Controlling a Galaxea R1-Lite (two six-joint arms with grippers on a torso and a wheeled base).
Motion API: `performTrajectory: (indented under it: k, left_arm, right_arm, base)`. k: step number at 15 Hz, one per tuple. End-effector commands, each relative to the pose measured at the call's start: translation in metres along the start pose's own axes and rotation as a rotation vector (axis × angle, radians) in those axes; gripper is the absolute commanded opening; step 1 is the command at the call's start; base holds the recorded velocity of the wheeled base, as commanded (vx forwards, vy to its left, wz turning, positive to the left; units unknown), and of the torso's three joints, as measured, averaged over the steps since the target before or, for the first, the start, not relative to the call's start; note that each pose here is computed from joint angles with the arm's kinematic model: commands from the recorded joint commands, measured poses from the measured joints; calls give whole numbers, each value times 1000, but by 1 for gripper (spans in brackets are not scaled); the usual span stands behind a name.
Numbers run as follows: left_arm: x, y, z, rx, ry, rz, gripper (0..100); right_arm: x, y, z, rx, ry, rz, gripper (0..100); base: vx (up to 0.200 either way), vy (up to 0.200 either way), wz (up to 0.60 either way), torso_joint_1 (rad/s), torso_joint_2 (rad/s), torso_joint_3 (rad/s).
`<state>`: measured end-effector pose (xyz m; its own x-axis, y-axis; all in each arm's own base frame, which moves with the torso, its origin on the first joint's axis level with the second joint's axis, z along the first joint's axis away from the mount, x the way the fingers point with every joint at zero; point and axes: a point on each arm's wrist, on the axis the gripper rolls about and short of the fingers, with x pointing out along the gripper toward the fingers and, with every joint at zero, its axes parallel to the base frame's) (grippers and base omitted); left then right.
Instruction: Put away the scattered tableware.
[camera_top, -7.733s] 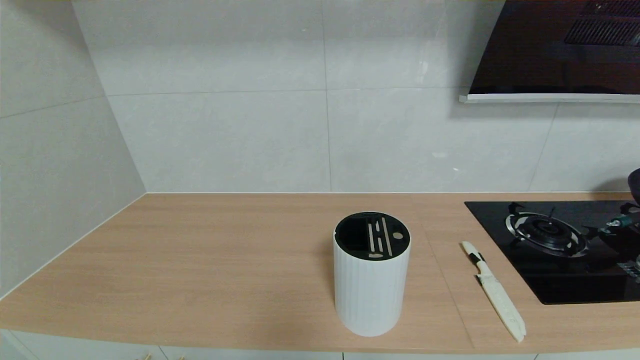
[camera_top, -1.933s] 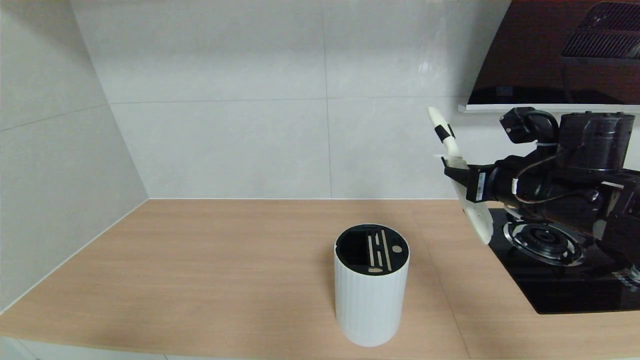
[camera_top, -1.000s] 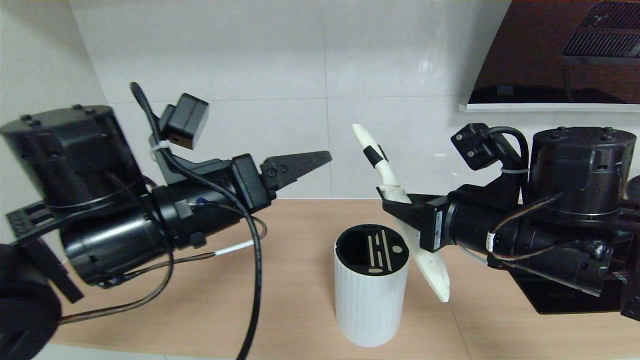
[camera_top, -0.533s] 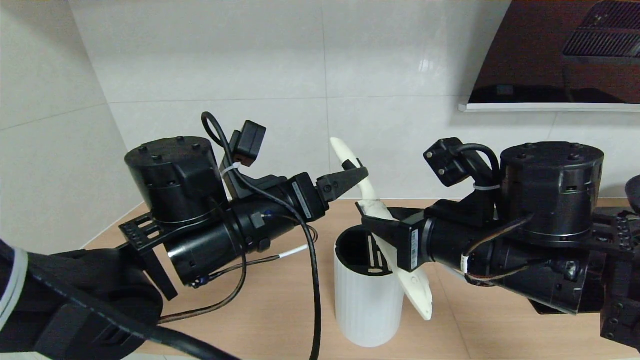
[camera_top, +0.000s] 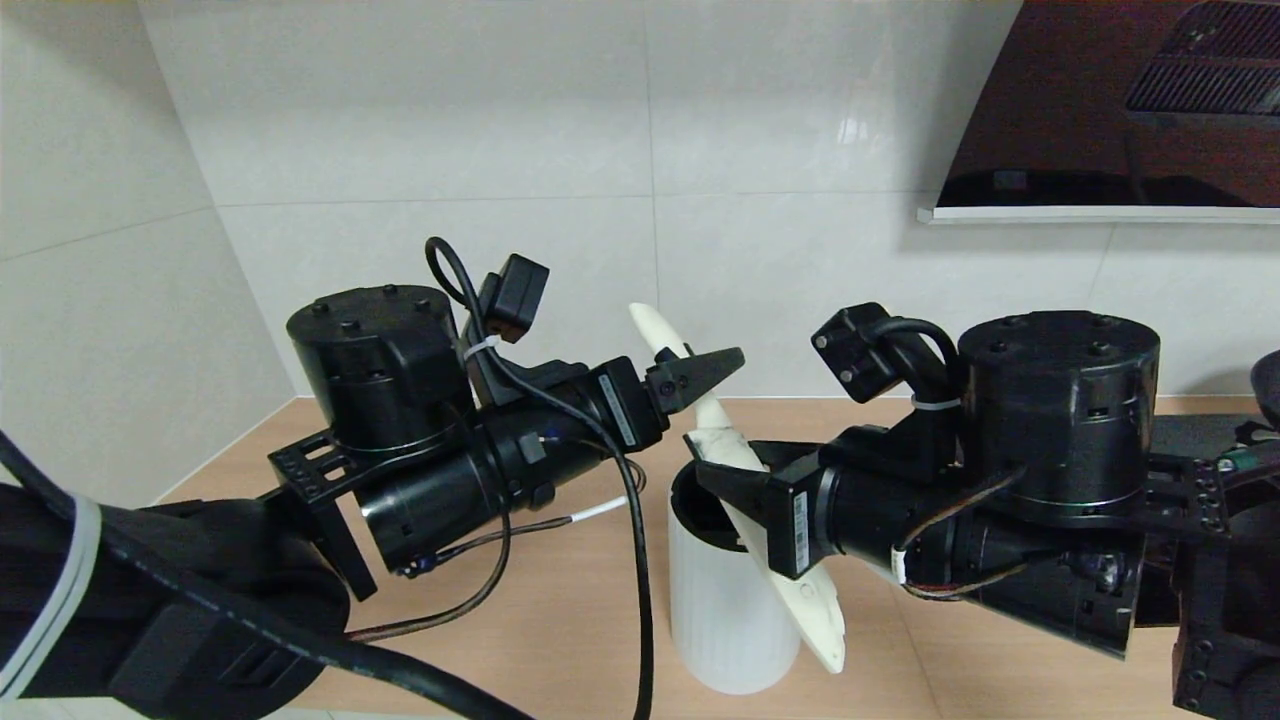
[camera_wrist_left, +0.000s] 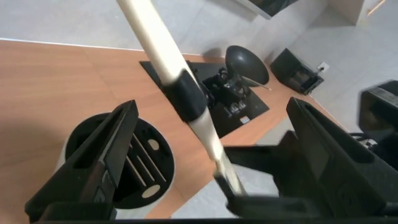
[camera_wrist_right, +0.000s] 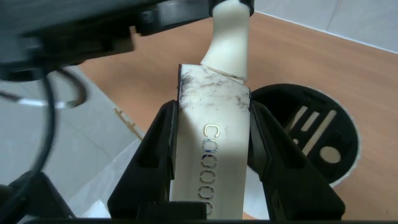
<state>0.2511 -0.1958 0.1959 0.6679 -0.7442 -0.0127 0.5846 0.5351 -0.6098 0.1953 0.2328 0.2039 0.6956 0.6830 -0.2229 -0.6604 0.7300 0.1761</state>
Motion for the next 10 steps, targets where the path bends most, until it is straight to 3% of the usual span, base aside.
performTrajectory:
  k: [1, 2, 3, 10]
  left_arm:
    - [1, -1, 1, 1, -5, -2, 100]
    - [3, 2, -1, -1, -8, 14, 100]
    - [4, 1, 1, 0, -18, 20, 0]
    - [5, 2, 0, 0, -19, 26, 0]
  right_arm:
    - [0, 0, -1, 0, 4, 1, 0]
    - [0, 5, -3, -4, 9, 15, 0]
    - [-1, 6, -3, -5, 11, 19, 0]
    - [-2, 6, -3, -2, 8, 20, 0]
  base:
    - [0, 0, 0, 0, 0, 0]
    - [0, 0, 0, 0, 0, 0]
    - [0, 0, 0, 0, 0, 0]
    - [0, 0, 0, 0, 0, 0]
